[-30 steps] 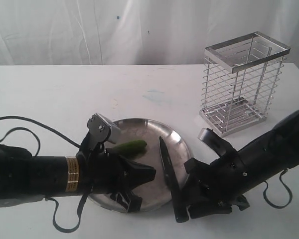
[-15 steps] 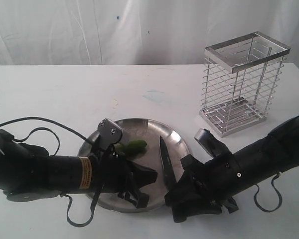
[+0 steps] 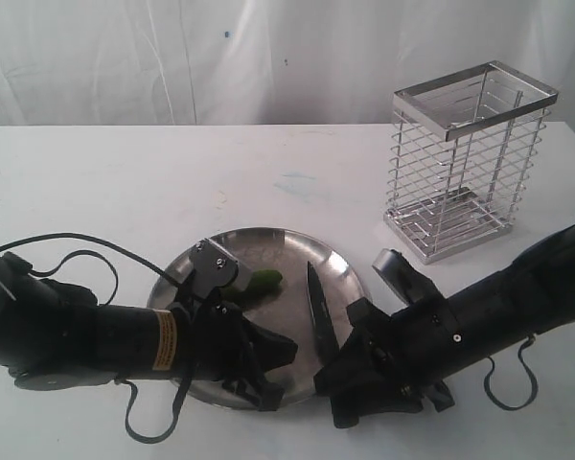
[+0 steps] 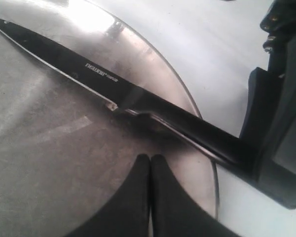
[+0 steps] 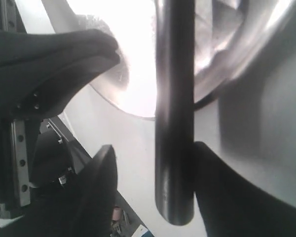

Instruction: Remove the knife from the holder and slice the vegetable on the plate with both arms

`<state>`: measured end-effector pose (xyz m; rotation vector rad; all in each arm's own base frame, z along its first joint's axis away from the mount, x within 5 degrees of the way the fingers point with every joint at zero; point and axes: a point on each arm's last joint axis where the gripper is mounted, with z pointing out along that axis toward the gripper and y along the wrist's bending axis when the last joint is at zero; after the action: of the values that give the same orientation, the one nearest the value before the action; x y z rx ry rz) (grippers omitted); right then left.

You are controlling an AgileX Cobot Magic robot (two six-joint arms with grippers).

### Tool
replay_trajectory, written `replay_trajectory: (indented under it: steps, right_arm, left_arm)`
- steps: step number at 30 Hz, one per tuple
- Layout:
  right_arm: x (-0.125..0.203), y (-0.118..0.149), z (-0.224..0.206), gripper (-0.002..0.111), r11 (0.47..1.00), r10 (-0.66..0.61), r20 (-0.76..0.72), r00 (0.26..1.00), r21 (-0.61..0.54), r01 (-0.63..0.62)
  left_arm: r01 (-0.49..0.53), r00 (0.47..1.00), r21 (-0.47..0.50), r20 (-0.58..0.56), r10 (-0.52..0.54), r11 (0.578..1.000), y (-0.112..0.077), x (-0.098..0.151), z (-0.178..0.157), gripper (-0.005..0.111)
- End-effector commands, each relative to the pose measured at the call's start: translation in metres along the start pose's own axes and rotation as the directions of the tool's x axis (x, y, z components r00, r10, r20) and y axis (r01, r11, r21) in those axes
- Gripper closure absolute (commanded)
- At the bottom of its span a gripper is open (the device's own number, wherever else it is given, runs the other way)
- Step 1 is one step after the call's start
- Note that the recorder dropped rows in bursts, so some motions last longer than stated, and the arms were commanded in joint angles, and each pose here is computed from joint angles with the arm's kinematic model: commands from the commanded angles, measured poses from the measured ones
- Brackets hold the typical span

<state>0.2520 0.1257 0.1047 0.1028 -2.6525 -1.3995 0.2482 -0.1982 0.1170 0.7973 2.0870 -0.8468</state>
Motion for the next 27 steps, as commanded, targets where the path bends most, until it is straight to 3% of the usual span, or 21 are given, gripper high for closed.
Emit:
replay_trajectory:
  steps: [1, 15, 27]
  right_arm:
    - [0.001, -0.004, 0.002, 0.064, 1.0, 0.006, -0.011, 1.0, -0.009, -0.006]
    - [0.0, -0.006, 0.004, 0.065, 1.0, 0.013, -0.016, 1.0, -0.016, -0.013]
    - [-0.001, -0.006, 0.004, 0.07, 1.0, 0.0, 0.003, 1.0, -0.015, 0.0]
  left_arm:
    - [-0.001, 1.0, 0.024, 0.023, 0.0, 1.0, -0.001, -0.002, 0.0, 0.107]
    - [0.048, 0.999, 0.081, 0.001, -0.048, 0.996, 0.003, 0.019, 0.016, 0.107]
    - [0.035, 0.999, 0.127, -0.009, -0.034, 0.991, 0.003, 0.011, 0.024, 0.107]
